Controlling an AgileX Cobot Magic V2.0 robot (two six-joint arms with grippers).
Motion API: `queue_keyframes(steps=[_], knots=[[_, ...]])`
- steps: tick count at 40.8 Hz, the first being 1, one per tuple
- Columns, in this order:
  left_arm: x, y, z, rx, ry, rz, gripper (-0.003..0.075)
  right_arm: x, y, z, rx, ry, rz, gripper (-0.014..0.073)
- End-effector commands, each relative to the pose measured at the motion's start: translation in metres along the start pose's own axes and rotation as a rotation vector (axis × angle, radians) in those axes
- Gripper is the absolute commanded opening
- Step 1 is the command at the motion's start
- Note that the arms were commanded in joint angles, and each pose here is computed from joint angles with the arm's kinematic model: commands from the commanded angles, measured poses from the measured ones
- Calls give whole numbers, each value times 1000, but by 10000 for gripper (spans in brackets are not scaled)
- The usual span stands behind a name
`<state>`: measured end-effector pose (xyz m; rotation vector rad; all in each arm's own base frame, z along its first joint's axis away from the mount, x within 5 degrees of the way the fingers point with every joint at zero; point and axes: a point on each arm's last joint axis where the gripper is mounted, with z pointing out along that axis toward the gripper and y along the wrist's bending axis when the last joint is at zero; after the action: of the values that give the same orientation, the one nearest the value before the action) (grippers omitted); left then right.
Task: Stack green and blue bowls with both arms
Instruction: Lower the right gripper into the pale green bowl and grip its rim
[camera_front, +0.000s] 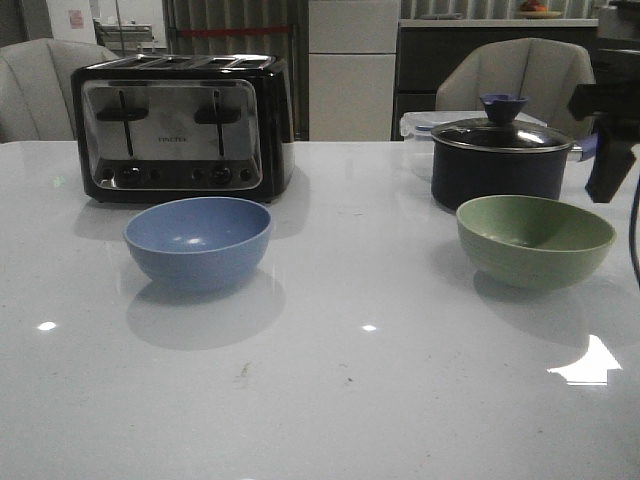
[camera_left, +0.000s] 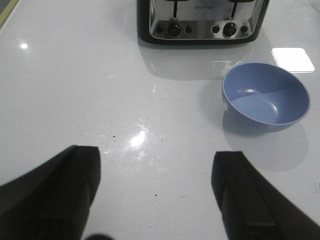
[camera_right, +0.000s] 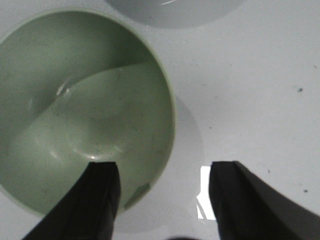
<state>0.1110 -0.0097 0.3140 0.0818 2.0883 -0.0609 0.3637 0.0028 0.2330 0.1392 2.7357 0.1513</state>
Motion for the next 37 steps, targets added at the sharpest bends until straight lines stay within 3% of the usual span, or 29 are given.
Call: queue_keyframes(steps=[1, 17, 28, 34, 37], knots=[[-15, -1, -3, 5, -95, 1, 530, -24, 5, -9, -32, -57, -18, 499], [-15, -1, -3, 5, -95, 1, 530, -43, 6, 27, -53, 26, -20, 479], [-15, -1, -3, 5, -95, 1, 530, -43, 6, 27, -50, 28, -22, 157], [-15, -1, -3, 5, -95, 1, 530, -44, 6, 24, -48, 18, -27, 53], [-15, -1, -3, 5, -95, 1, 530, -45, 7, 18, -50, 7, -31, 53]])
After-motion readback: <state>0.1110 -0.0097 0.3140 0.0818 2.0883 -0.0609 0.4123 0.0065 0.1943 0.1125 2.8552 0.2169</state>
